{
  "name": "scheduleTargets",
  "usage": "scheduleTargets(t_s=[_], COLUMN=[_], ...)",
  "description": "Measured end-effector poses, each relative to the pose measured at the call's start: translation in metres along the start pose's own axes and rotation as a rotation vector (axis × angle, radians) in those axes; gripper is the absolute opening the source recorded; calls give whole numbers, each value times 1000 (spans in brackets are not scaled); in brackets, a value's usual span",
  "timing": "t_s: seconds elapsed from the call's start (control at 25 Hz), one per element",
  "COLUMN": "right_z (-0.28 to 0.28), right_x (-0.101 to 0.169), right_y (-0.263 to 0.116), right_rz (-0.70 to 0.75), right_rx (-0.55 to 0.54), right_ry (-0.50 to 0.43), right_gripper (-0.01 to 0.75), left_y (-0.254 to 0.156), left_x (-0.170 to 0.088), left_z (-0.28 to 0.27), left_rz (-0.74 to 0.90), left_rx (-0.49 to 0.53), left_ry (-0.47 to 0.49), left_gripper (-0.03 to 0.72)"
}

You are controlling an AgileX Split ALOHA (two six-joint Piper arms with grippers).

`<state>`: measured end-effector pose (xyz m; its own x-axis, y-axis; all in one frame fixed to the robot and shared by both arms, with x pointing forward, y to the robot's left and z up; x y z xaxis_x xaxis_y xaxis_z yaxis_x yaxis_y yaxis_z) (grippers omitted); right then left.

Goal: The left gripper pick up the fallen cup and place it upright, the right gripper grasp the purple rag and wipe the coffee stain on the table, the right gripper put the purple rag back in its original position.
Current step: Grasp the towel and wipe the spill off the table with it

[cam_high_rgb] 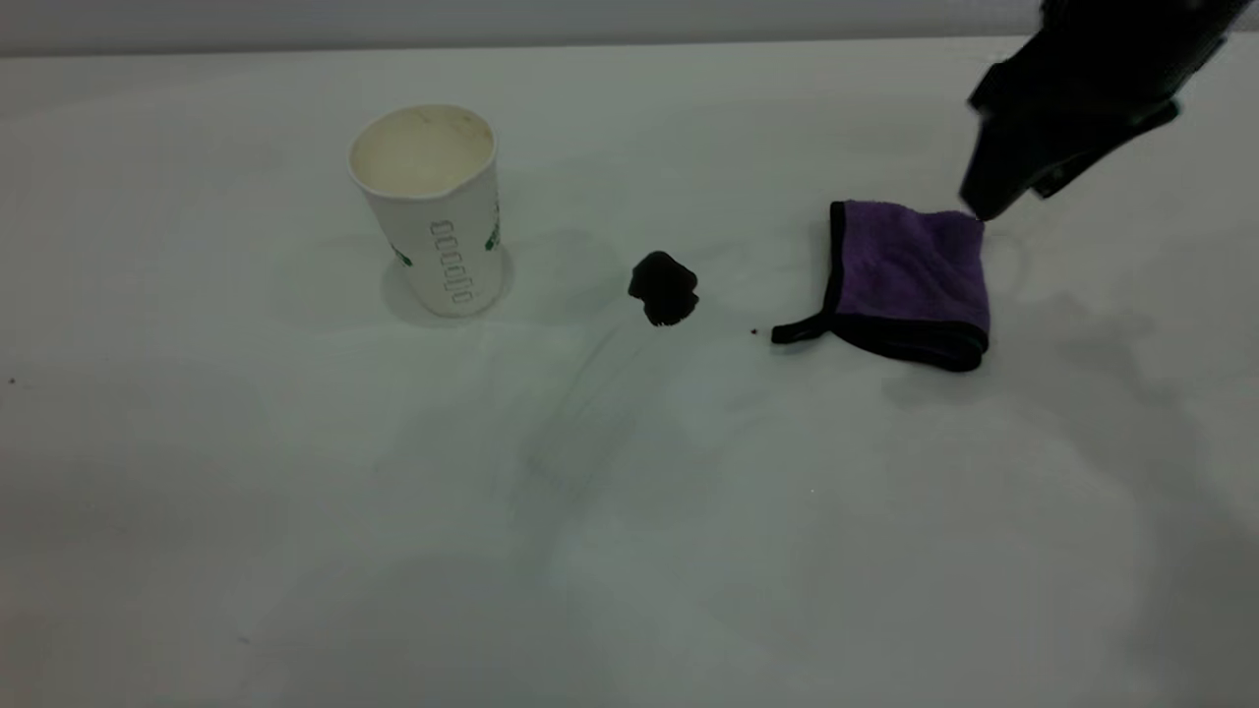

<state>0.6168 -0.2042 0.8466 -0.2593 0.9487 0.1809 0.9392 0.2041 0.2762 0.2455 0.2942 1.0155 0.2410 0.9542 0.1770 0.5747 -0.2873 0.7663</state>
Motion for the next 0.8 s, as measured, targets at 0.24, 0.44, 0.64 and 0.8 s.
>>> scheduleTargets(t_s=[0.24, 0.44, 0.64, 0.8], right_z=[39, 72, 99, 119], right_x=[1, -5, -10, -16], right_y=[24, 32, 38, 36], right_rz=[-22, -8, -17, -45], right_rx=[15, 50, 63, 83], right_ry=[-36, -68, -77, -95], right_gripper=[484, 484, 484, 468], left_y=[0, 0, 0, 0], left_x=[0, 0, 0, 0], left_z=[0, 0, 0, 0], left_rz=[-1, -1, -1, -1], left_rx=[0, 0, 0, 0], left_ry=[0, 0, 0, 0], left_gripper=[455, 455, 455, 455])
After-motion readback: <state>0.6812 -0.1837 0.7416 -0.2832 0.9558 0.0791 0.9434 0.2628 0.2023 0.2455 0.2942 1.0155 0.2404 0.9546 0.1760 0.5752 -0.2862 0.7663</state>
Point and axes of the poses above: a point on each arm's last joint axis where the gripper is mounted, z pointing out along that axis toward the gripper, x along the wrist's bending axis when the last joint is at zero, y = z × x, the point moved 3 cm from there along z, pointing out along that axis toward the gripper, and after that the axes turned 13 degrees about z, right-handed, at the moved point
